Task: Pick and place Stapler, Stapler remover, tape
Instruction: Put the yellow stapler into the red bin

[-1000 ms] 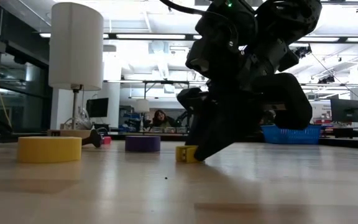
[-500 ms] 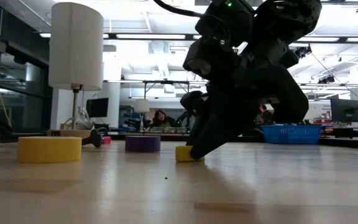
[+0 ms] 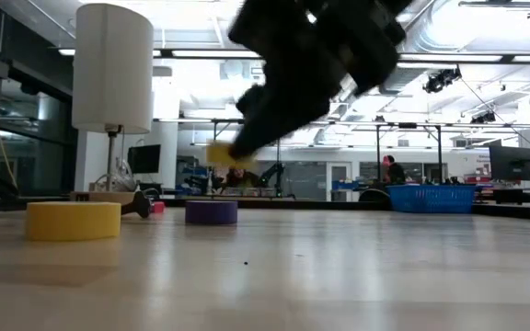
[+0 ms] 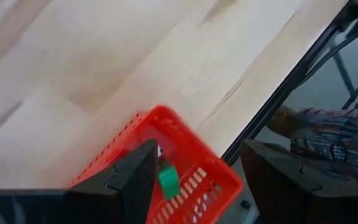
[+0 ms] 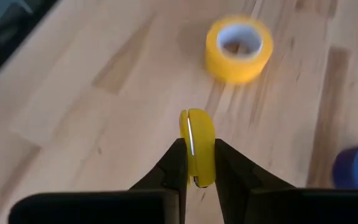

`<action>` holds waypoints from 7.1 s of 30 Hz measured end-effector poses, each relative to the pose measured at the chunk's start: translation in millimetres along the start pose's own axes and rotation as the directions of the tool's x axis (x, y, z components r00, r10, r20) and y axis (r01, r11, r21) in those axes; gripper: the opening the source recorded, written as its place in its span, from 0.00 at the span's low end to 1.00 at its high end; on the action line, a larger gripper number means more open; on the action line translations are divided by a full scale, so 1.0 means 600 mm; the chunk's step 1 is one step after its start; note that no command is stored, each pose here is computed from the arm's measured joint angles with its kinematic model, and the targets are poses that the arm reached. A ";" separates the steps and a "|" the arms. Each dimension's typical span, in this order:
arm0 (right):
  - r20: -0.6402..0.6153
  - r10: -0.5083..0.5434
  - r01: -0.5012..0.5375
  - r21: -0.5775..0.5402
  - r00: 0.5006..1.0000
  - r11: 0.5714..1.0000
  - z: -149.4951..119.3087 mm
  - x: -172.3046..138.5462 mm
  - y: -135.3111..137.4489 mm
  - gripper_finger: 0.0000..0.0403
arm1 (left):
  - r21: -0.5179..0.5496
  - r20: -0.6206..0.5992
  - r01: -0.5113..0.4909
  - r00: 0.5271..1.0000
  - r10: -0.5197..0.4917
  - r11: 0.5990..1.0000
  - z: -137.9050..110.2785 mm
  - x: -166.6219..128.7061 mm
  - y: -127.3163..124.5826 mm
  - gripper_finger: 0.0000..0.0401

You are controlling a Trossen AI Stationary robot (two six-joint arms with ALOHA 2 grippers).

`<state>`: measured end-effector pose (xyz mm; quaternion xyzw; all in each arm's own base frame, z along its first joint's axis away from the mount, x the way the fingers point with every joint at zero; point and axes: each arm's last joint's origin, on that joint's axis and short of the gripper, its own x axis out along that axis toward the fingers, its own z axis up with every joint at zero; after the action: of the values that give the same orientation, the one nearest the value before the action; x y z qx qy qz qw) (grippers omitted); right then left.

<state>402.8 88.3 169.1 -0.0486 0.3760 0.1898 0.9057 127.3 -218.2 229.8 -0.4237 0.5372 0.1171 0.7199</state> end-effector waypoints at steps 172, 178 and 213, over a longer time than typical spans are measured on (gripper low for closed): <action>0.239 -0.134 0.092 0.177 0.962 0.980 0.182 -0.079 -0.011 0.27 | 0.443 0.659 -0.243 0.741 -0.129 0.863 0.184 -0.046 -0.061 0.13; 0.221 -0.133 0.093 0.181 0.966 0.979 0.180 -0.082 -0.011 0.28 | 0.446 0.647 -0.260 0.755 -0.108 0.856 0.183 -0.044 -0.057 0.13; 0.136 -0.200 0.170 0.207 0.970 0.964 0.168 -0.090 -0.020 0.28 | 0.325 -0.227 0.028 0.973 0.050 0.945 0.009 -0.048 -0.012 0.13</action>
<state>439.1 84.0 277.9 0.0196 0.3148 0.0698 0.9464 124.1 -210.2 258.8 -0.3067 0.6319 -0.0195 0.7116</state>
